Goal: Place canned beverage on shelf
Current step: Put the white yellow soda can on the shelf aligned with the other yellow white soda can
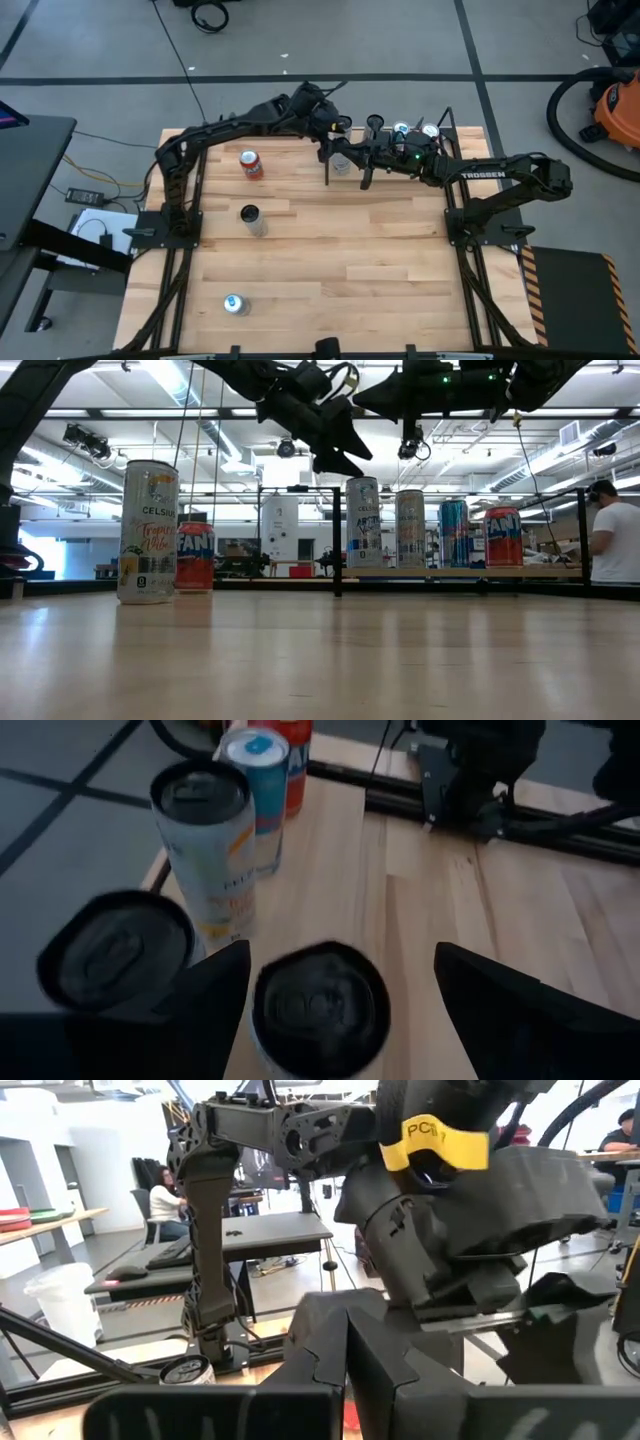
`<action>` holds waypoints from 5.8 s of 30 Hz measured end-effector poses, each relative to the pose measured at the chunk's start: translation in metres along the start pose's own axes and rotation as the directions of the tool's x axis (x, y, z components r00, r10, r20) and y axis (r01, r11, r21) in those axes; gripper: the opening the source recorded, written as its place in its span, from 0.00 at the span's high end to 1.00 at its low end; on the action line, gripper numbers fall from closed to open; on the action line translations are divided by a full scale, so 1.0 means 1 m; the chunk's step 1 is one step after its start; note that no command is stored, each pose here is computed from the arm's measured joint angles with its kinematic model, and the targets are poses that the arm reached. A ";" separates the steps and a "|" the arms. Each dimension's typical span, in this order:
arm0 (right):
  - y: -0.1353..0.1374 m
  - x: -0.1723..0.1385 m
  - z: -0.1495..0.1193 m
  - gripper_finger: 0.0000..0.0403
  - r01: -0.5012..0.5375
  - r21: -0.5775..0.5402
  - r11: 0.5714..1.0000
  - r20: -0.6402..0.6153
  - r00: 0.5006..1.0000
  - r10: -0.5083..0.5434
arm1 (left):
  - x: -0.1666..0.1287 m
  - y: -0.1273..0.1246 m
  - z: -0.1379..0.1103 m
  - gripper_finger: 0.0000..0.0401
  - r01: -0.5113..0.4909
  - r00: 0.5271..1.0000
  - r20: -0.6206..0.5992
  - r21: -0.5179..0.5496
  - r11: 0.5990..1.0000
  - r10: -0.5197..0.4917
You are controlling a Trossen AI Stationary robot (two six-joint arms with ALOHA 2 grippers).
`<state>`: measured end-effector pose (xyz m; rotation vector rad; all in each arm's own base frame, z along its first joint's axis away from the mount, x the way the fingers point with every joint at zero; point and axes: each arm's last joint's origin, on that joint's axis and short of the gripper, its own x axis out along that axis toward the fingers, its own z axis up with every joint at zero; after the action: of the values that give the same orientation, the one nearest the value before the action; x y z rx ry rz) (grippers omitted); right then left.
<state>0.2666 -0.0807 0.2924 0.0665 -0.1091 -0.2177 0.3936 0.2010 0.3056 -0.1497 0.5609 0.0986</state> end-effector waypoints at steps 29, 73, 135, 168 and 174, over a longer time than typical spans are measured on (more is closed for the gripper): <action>0.000 0.000 0.005 0.96 -0.004 -0.004 1.000 0.046 0.999 0.004 | -0.126 -0.053 0.031 0.21 -0.002 1.000 0.028 -0.024 1.000 0.002; 0.027 0.000 -0.001 0.54 -0.299 0.183 0.937 0.001 0.953 0.304 | -0.173 -0.094 0.022 0.21 0.046 0.997 -0.060 -0.072 0.996 -0.050; 0.057 -0.002 0.006 0.53 -0.379 0.221 0.899 0.094 0.926 0.367 | -0.222 -0.148 -0.126 0.21 -0.239 0.953 -0.242 -0.234 0.942 0.182; 0.057 -0.002 0.003 0.53 -0.370 0.221 0.902 0.065 0.929 0.364 | -0.241 -0.161 -0.208 0.21 -0.167 0.977 -0.179 -0.280 0.945 0.119; 0.057 -0.002 0.001 0.53 -0.364 0.226 0.903 0.048 0.930 0.363 | -0.242 -0.163 -0.213 0.21 -0.191 0.965 -0.228 -0.279 0.941 0.128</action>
<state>0.2770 -0.0252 0.2981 0.2759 -0.1492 0.1715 0.1004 -0.0080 0.2759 -0.4131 0.7649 0.3310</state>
